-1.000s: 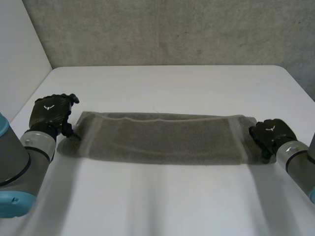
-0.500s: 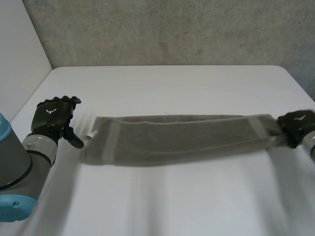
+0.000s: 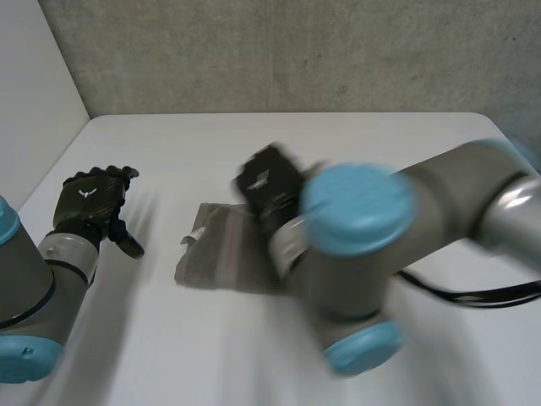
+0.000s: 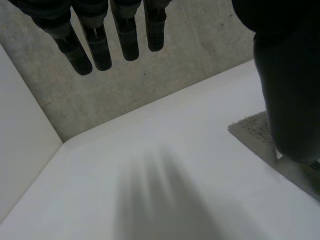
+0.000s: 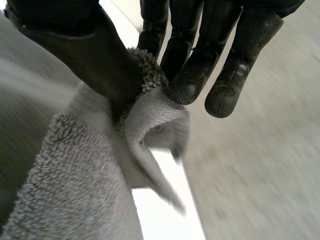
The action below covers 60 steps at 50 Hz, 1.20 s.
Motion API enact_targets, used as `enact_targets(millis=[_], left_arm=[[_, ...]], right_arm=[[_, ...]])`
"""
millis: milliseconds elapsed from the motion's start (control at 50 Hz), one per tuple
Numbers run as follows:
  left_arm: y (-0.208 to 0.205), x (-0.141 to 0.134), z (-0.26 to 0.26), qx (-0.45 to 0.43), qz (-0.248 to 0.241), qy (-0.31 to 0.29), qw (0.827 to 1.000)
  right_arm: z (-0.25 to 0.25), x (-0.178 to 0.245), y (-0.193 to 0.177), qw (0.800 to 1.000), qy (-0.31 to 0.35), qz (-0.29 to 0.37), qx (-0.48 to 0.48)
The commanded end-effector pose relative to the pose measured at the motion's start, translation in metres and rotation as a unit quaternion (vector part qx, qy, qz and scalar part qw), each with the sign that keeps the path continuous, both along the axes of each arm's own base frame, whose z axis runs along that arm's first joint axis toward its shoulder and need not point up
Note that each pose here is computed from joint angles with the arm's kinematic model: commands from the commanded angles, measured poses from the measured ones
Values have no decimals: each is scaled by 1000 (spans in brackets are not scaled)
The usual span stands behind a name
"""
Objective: Fold the towel.
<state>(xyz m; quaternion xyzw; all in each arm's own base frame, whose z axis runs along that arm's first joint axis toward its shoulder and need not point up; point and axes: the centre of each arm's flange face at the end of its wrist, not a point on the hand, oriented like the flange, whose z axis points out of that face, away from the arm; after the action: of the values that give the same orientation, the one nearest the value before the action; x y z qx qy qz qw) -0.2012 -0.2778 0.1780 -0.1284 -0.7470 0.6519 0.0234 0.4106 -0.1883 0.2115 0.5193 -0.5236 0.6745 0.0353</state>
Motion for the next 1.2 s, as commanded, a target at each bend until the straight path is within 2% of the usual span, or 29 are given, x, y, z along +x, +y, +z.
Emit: enact_targets(millis=[20,160,220,260,300,380,460,520,680,840,920,1020,1080,1100,1120,1160,1180,1200], left_arm=[[0,-1,-1,-6,-1,0,1000],[-1,0,-2,-11,-1,-1,1000],[-1,-1,-2,-12,-1,0,1000],[-1,-1,-3,-11,-1,-1,1000],[0,-1,-3,-11,-2,-1,1000],[1,-3,-5,-7,-6,-2,1000],[5,-6,-9,-2,-13,-3,1000],[7,-10,-13,3,-19,-5,1000],[15,-20,-20,6,-39,-8,999],[16,-21,-21,7,-39,-8,999],[16,-20,-17,1,-39,-6,999],[12,-22,-9,-10,-39,-3,999],[7,-24,5,-31,-40,4,999],[7,-24,5,-31,-40,4,999],[4,-25,14,-44,-39,10,998],[1,-26,22,-57,-40,14,997],[-1,-27,28,-67,-39,18,997],[-1,-27,28,-67,-39,18,997]], right_arm=[[-62,44,40,997,36,68,31],[-72,38,38,996,33,58,60],[-53,27,32,997,8,40,71],[-44,15,23,996,-1,24,81],[-35,-16,2,995,-8,-17,103],[-35,-47,-12,991,-8,-56,124],[-56,-87,-21,982,10,-91,165],[-70,-102,-26,977,-2,-100,186],[-93,-126,-34,965,-29,-130,228],[-88,-138,-52,963,-36,-159,216],[-81,-141,-60,965,-31,-166,202],[-51,-137,-69,978,-14,-167,126],[-28,-114,-61,989,4,-127,69],[-17,-89,-44,996,8,-82,42],[-17,-89,-43,996,8,-82,42],[-5,-43,-5,1000,12,1,3],[-5,-43,-5,1000,12,1,3],[-13,-24,9,999,22,30,-1]])
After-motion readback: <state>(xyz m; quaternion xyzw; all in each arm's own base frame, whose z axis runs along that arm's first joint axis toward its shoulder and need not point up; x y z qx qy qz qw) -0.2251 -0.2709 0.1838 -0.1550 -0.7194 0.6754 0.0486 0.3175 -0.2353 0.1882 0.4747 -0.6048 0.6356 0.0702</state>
